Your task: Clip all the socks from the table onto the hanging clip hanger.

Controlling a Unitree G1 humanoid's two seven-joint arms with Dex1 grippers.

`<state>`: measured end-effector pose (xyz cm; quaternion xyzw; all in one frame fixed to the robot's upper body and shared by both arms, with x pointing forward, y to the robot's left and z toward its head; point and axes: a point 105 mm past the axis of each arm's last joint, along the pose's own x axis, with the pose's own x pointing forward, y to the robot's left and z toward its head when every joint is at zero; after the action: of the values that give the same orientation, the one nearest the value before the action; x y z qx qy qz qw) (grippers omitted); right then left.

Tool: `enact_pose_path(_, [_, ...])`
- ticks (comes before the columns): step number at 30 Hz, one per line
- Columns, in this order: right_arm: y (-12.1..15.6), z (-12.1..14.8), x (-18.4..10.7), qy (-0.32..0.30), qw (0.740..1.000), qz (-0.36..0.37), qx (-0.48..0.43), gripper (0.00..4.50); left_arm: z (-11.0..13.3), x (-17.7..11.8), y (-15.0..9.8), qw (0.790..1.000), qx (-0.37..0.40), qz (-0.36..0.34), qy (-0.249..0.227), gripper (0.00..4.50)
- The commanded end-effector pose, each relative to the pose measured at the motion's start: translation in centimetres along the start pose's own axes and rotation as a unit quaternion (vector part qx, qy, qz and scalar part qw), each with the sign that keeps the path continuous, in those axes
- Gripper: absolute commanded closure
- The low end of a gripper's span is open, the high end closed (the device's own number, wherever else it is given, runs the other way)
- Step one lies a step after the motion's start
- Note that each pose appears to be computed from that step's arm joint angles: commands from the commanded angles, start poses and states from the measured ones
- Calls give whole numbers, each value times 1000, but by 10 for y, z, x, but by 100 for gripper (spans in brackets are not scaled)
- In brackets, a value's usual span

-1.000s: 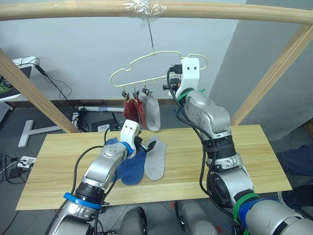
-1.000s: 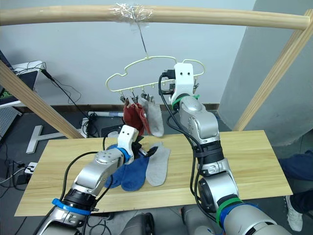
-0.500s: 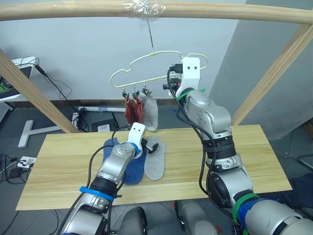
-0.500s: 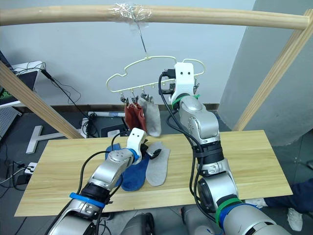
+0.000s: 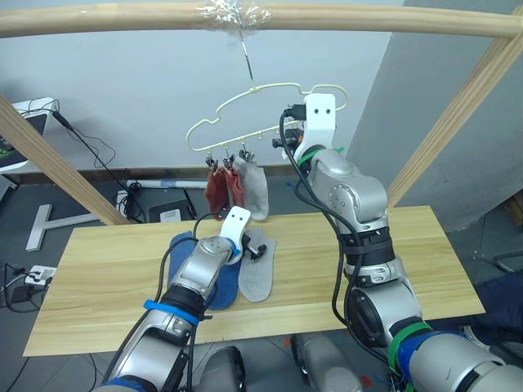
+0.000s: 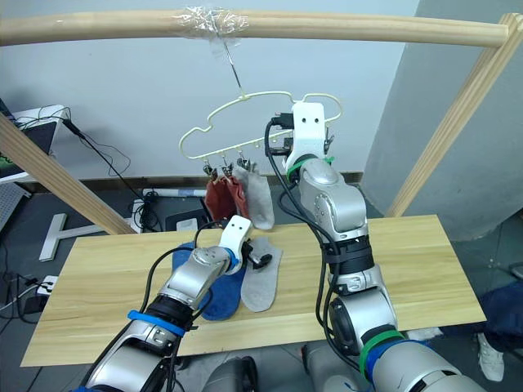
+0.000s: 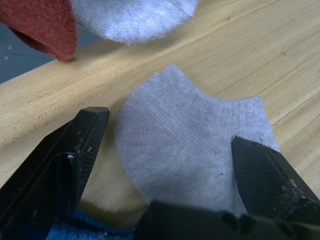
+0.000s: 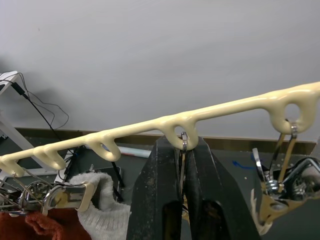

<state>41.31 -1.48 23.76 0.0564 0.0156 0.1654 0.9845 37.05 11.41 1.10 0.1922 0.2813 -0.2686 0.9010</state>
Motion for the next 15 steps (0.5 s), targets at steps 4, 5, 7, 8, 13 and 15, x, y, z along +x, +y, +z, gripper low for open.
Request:
enact_pose_path(4, [9, 33, -9, -58, 998, 14, -1, 450, -21, 4, -8, 999, -21, -11, 46, 115])
enact_pose_path(5, [8, 33, -9, -58, 998, 13, -1, 450, -21, 4, -8, 999, -18, -11, 47, 155])
enact_pose_path(7, [8, 33, -9, -57, 998, 13, -1, 450, -22, 3, -8, 999, -14, -13, 49, 216])
enact_pose_path(8, [8, 33, -9, -57, 998, 13, -1, 450, -22, 3, -8, 999, -13, -13, 49, 250])
enact_pose_path(13, [8, 32, -9, -55, 998, 13, 0, 450, -23, 3, -8, 999, -13, -15, 50, 403])
enact_pose_path(15, [8, 32, -9, -55, 998, 13, -1, 450, -23, 3, -8, 999, -14, -16, 50, 447])
